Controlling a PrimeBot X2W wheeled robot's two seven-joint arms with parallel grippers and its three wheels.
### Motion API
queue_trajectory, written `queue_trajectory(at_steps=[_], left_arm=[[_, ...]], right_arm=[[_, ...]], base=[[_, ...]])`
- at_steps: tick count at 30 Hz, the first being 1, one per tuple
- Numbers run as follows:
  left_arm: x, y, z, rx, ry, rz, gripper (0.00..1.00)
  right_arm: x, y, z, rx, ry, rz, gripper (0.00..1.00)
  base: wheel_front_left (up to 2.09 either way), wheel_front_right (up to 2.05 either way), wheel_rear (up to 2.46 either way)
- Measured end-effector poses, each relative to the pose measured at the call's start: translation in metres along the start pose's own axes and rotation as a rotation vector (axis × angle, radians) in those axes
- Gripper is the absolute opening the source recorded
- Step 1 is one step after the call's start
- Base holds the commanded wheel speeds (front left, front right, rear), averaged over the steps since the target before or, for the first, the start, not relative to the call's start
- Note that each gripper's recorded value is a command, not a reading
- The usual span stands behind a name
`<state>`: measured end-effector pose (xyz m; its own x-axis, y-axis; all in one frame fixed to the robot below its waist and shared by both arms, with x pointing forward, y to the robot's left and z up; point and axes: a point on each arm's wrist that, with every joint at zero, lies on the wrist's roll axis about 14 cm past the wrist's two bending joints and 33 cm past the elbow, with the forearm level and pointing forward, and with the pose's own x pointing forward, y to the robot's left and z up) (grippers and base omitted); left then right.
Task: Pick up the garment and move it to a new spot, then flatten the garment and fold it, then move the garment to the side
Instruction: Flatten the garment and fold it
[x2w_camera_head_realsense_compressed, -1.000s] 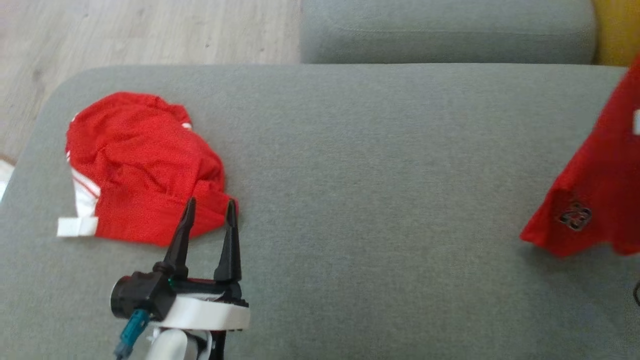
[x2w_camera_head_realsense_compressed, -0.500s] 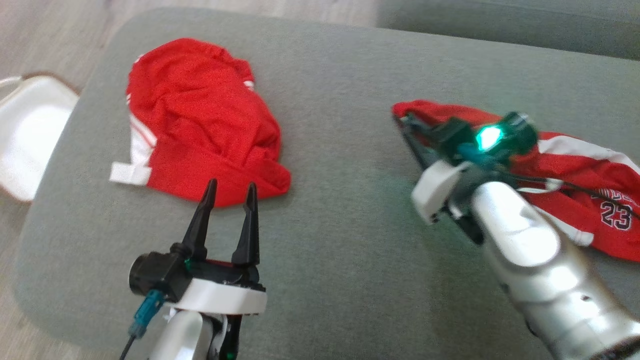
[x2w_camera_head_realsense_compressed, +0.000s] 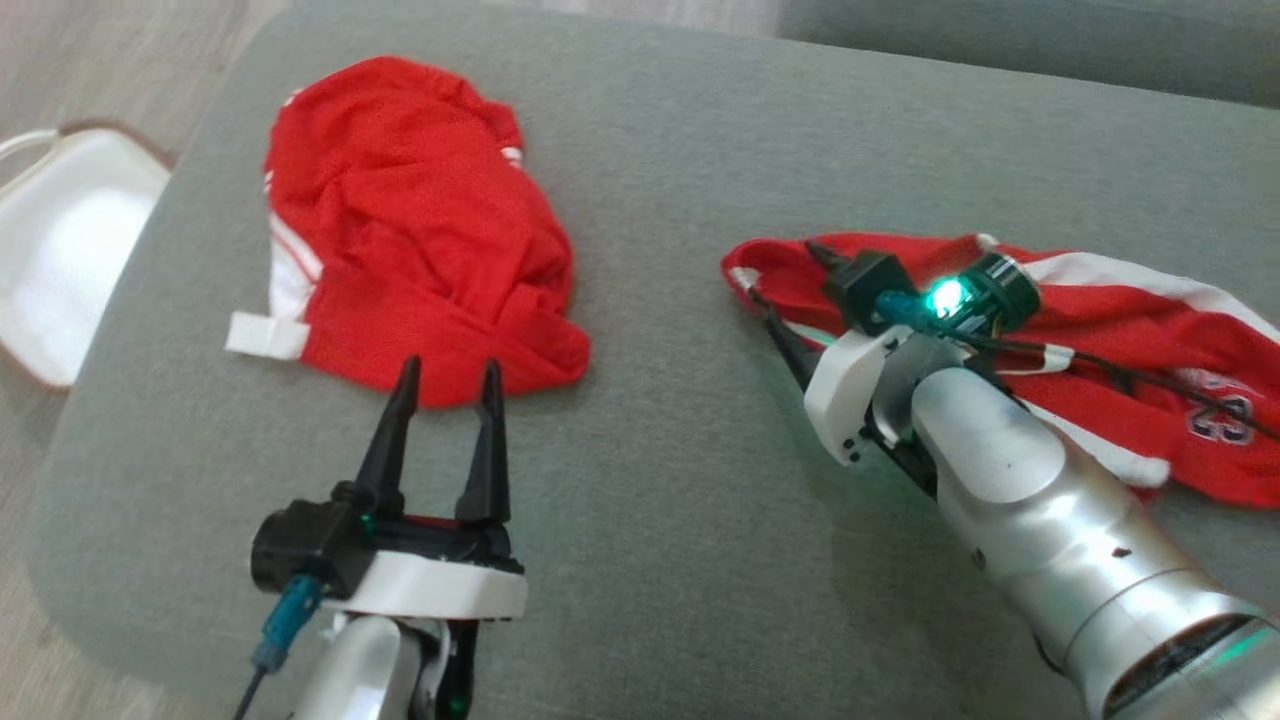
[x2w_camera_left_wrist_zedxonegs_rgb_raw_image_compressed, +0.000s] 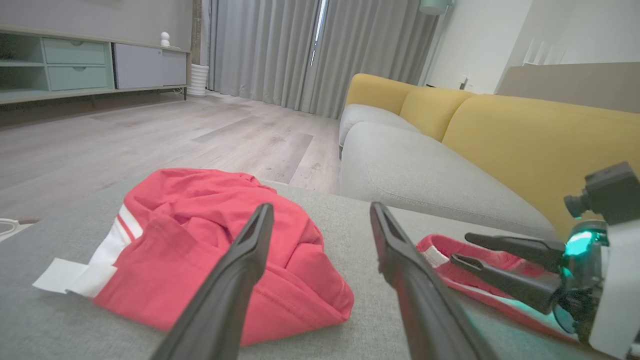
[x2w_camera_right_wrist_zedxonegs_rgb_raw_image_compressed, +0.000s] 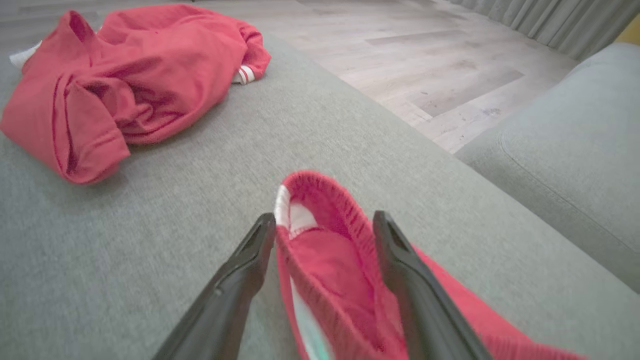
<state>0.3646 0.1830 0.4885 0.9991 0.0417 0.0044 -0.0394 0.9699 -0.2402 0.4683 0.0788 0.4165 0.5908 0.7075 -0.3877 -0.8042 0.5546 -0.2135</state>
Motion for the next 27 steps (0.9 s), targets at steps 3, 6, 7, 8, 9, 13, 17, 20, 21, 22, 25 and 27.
queue_trajectory(at_steps=[3,6,7,8,9,13,17,20,21,22,25,27], left_arm=[[0.005,-0.005,0.002,-0.001,-0.01,-0.019,1.0],[0.01,-0.013,0.006,-0.004,-0.024,-0.047,1.0],[0.011,-0.016,0.007,-0.006,-0.029,-0.058,1.0],[0.012,-0.02,0.009,-0.007,-0.035,-0.069,1.0],[0.013,-0.024,0.011,-0.008,-0.041,-0.082,1.0],[0.015,-0.037,0.017,-0.008,-0.061,-0.122,1.0],[0.019,-0.056,0.023,-0.011,-0.083,-0.178,1.0],[0.022,-0.069,0.025,-0.012,-0.091,-0.222,1.0],[0.024,-0.073,0.025,-0.012,-0.092,-0.235,1.0],[0.025,-0.076,0.025,-0.014,-0.092,-0.244,1.0],[0.028,-0.087,0.023,-0.014,-0.086,-0.282,1.0],[0.029,-0.094,0.019,-0.018,-0.078,-0.305,1.0]], right_arm=[[-0.011,-0.005,-0.007,0.004,0.03,-0.018,1.0],[-0.023,-0.013,-0.008,0.007,0.039,-0.049,1.0],[-0.027,-0.017,-0.005,0.013,0.021,-0.066,1.0],[-0.032,-0.023,0.001,0.024,-0.005,-0.087,1.0],[-0.037,-0.029,0.006,0.035,-0.034,-0.11,1.0],[-0.054,-0.053,0.027,0.089,-0.134,-0.202,1.0],[-0.091,-0.089,0.046,0.223,-0.281,-0.362,1.0],[-0.133,-0.107,0.038,0.289,-0.364,-0.498,1.0],[-0.148,-0.11,0.029,0.307,-0.373,-0.543,1.0],[-0.163,-0.112,0.018,0.326,-0.376,-0.587,1.0],[-0.205,-0.11,-0.013,0.362,-0.366,-0.703,1.0],[-0.225,-0.106,-0.024,0.397,-0.376,-0.754,1.0]], base=[[0.0,0.0,0.0],[0.0,0.0,0.0],[0.0,0.0,0.0],[0.0,0.0,0.0],[0.0,0.0,0.0],[0.0,0.0,0.0],[0.0,0.0,0.0],[0.0,0.0,0.0],[0.0,0.0,0.0],[0.0,0.0,0.0],[0.0,0.0,0.0],[0.0,0.0,0.0]])
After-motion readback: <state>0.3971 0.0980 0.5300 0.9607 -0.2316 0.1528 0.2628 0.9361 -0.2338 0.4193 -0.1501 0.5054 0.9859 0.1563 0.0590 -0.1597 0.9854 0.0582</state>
